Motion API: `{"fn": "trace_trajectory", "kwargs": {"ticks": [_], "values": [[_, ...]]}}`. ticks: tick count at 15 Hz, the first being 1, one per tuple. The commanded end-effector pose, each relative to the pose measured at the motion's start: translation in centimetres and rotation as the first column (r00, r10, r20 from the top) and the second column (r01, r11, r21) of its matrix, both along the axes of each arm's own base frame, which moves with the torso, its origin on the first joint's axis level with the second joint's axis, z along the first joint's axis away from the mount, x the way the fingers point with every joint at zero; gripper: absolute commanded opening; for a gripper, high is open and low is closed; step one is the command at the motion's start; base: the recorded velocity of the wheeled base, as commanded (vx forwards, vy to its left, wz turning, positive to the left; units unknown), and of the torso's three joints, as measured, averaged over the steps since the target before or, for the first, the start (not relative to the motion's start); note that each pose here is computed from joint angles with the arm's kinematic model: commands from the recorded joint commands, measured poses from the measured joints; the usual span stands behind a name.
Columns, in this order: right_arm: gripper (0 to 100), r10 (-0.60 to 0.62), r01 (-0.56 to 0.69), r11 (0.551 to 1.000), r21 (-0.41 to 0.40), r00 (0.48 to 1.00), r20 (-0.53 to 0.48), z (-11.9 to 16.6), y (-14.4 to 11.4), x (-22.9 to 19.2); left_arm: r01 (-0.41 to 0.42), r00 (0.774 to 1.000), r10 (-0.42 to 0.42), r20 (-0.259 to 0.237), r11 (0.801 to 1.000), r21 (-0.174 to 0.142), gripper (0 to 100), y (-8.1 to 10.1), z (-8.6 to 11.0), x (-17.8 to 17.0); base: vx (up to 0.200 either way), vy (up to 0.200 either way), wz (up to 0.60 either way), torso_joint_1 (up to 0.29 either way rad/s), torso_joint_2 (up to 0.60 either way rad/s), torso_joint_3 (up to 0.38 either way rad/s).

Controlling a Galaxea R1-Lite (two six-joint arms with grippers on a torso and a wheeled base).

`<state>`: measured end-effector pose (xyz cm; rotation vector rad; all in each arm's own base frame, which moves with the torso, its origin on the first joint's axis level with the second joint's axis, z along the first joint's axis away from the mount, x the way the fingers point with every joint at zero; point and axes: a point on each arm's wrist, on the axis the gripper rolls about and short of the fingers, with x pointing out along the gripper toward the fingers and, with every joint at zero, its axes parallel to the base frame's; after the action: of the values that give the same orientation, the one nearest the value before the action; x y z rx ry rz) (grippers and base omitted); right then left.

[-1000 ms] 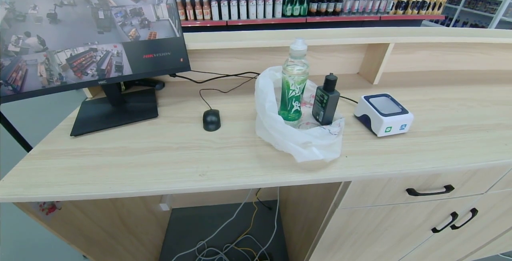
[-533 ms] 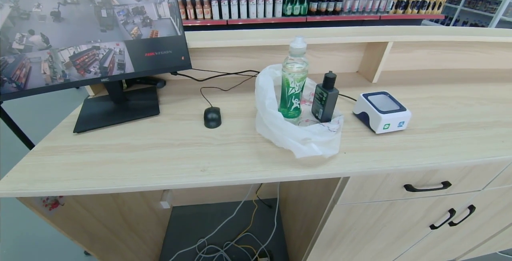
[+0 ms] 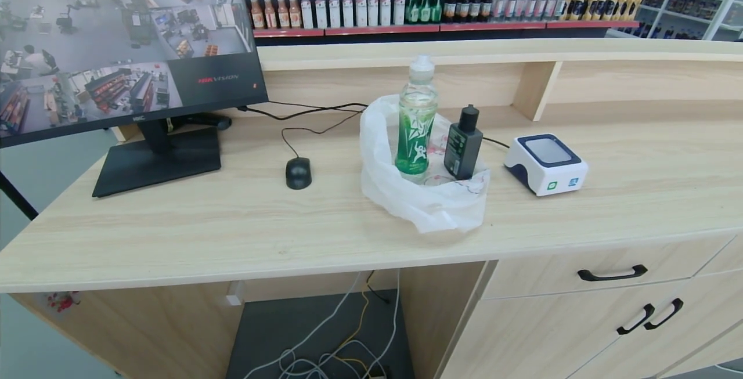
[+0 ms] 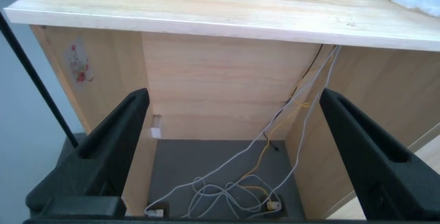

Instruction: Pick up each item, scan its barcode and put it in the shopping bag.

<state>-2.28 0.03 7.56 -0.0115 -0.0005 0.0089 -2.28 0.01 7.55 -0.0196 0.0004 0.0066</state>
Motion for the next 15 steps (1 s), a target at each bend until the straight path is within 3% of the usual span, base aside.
{"fn": "trace_trajectory", "kwargs": {"ticks": [1,15], "values": [[100,0.0,0.0,1.0,-0.001,1.0,-0.002,-0.01,0.0,0.01,-0.001,1.0,0.001,0.0,1.0,-0.002,100,0.0,0.0,0.0,0.0,-0.2,0.0,0.017,0.0,0.002],[100,0.0,0.0,1.0,-0.002,1.0,-0.002,-0.01,0.0,0.01,-0.001,1.0,0.001,0.0,1.0,-0.005,100,0.0,0.0,0.0,0.0,-0.2,0.0,0.001,0.0,0.002]]}}
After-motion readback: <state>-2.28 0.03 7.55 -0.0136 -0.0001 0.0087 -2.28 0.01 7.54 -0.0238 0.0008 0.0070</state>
